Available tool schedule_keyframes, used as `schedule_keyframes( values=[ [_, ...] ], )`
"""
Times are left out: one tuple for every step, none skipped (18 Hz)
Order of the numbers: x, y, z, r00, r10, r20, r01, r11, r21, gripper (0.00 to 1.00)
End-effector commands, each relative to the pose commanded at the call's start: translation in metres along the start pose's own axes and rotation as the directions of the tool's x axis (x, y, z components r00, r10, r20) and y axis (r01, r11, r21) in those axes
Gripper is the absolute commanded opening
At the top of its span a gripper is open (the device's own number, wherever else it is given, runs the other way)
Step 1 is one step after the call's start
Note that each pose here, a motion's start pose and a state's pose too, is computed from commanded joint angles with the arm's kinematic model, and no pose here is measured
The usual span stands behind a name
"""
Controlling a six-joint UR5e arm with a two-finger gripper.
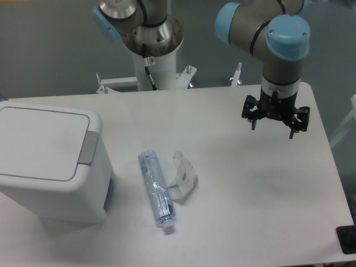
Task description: Open the trash can
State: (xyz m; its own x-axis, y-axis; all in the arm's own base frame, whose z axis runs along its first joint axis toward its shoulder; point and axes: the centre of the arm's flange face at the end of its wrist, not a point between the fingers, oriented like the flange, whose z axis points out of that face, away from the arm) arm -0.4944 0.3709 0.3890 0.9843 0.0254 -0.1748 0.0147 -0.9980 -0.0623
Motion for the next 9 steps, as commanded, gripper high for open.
schedule_keyframes(
  values=[
    [0.001,-0.001,0.000,1.000,0.001,0.000,-0.001,1.000,0.000,1.00],
    [0.000,0.000,0.000,1.000,0.000,0.000,0.000,1.000,0.000,1.00],
    [0.000,0.000,0.000,1.000,-0.002,0.000,0.002,1.000,0.000,1.00],
    [0.000,0.000,0.000,1.000,-0.002,-0.001,0.002,1.000,0.001,1.00],
    [0.000,-0.001,-0.003,1.000,-0.002,0.004,0.002,1.000,0.006,1.00],
    [0.002,-0.003,-0.006,1.000,0.001,0.008,-0.001,1.000,0.008,1.00],
    [0.001,-0.004,-0.007,1.000,0.001,0.011,-0.001,1.000,0.010,1.00],
    [0.002,-0.005,-0.008,1.000,0.003,0.012,-0.003,1.000,0.011,1.00],
    [0.001,-0.005,-0.010,1.000,0.002,0.013,-0.003,1.000,0.018,1.00]
  ],
)
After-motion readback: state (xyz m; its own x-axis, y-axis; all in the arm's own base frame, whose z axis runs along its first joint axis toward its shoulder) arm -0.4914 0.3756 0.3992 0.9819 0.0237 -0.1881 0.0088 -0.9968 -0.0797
